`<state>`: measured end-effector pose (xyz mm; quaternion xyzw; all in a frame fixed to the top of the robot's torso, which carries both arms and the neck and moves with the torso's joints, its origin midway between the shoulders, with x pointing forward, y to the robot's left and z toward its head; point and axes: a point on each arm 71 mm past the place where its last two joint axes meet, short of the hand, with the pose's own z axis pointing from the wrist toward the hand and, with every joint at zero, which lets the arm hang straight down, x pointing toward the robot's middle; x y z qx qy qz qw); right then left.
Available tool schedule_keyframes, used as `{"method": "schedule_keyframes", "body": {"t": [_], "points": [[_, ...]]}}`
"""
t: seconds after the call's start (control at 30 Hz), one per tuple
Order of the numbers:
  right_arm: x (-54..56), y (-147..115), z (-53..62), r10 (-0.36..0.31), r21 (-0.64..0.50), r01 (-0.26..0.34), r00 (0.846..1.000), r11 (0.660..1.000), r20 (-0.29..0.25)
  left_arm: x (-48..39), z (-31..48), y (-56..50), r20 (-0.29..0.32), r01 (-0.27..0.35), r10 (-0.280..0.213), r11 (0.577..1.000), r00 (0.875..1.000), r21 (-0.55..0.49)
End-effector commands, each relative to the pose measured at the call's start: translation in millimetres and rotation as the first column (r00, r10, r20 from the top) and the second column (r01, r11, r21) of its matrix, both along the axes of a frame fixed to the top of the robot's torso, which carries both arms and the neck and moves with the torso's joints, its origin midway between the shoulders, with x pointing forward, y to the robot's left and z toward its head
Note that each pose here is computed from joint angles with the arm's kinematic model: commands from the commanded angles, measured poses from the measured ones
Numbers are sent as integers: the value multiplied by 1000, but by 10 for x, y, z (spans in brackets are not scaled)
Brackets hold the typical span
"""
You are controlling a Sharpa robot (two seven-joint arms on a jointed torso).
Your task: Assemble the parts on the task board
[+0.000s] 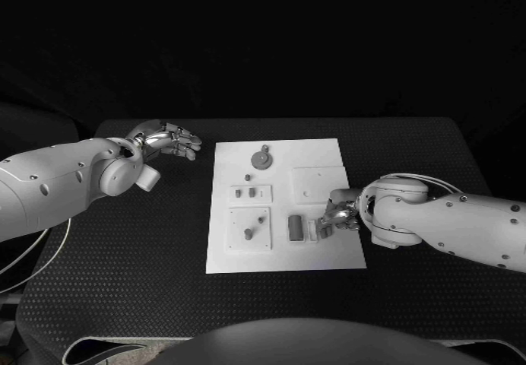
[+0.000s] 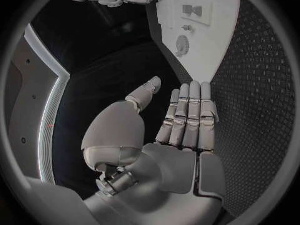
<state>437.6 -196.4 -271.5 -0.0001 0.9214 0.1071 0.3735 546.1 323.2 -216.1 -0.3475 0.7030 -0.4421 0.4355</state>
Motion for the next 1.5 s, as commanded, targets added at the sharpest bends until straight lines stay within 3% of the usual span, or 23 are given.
{"method": "schedule_keyframes", "body": {"t": [0.03, 0.2, 0.33, 0.9, 1.3, 1.5], "points": [[-49, -58, -122, 20, -94, -22, 1000, 995, -22, -3, 9, -18, 0, 13, -13, 1000, 1000, -11], [-18, -48, -100, 113, -209, -105, 993, 972, 30, -7, 10, -16, 0, 13, -13, 1000, 1000, -12], [5, -62, -86, 146, -260, -128, 988, 957, 51, -11, 11, -12, 0, 12, -12, 1000, 1000, -12], [3, -123, -101, 153, -293, -142, 988, 946, 17, -14, 11, -6, -2, 13, -13, 1000, 1000, -12], [24, -152, -92, 215, -389, -191, 977, 901, 17, -14, 11, -3, -2, 12, -12, 1000, 1000, -11], [45, -73, -79, 250, -415, -210, 967, 885, 44, -13, 10, -14, -2, 14, -14, 1000, 1000, -12]]}}
